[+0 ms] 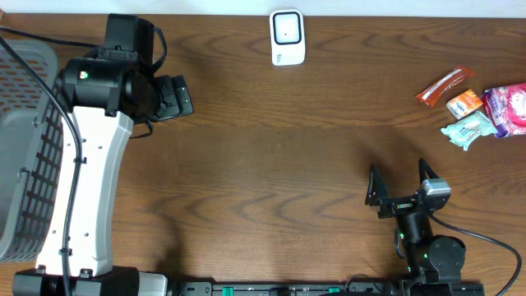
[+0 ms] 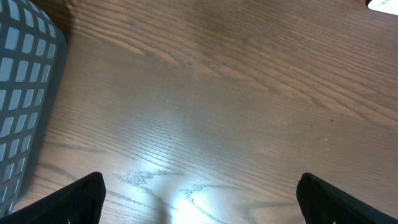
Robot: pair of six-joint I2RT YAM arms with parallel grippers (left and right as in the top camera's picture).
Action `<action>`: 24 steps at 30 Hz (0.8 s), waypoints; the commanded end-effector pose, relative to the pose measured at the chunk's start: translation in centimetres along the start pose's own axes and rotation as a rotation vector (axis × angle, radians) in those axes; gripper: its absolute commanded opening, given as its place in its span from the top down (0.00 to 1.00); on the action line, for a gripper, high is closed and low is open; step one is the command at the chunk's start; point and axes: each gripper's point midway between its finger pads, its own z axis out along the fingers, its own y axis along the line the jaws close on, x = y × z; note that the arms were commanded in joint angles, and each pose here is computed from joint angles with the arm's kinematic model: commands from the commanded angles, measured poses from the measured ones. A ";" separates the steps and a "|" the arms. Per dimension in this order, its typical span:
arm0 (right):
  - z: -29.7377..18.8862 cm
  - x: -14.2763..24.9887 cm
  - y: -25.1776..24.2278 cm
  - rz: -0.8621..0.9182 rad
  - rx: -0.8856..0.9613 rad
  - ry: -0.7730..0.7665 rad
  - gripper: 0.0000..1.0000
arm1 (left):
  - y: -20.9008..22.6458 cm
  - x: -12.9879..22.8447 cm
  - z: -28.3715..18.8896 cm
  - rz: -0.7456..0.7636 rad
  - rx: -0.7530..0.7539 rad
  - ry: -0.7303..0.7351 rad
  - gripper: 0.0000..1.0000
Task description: Scan the item barcode
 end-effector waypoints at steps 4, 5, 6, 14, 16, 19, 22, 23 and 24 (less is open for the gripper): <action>-0.2 -0.3 -1.2 -0.024 0.051 -0.023 0.01 | 0.1 0.1 0.3 -0.011 -0.006 0.010 0.02; -0.2 -0.1 -1.4 -0.022 0.059 -0.016 0.01 | 0.1 0.1 0.3 -0.011 -0.006 0.010 0.02; -0.2 0.2 -1.6 -0.021 0.066 -0.004 0.01 | 0.1 0.1 0.3 -0.011 -0.006 0.010 0.02; -0.4 2.8 -2.6 -0.028 0.103 0.101 0.01 | 0.1 0.1 0.3 -0.011 -0.006 0.010 0.02; -0.4 2.8 -2.6 -0.030 0.105 0.102 0.01 | 0.1 0.1 0.3 -0.011 -0.006 0.010 0.02; -0.4 2.8 -2.5 -0.023 0.102 0.102 0.01 | 0.1 0.1 0.3 -0.011 -0.006 0.010 0.02; -0.4 2.8 -2.7 -0.044 0.110 0.104 0.01 | 0.1 0.1 0.3 -0.011 -0.006 0.010 0.02; -0.4 2.8 -2.7 -0.075 0.108 0.106 0.01 | 0.1 0.1 0.3 -0.011 -0.006 0.010 0.02; -0.4 2.8 -2.7 -0.112 0.106 0.108 0.01 | 0.1 0.1 0.3 -0.011 -0.006 0.010 0.02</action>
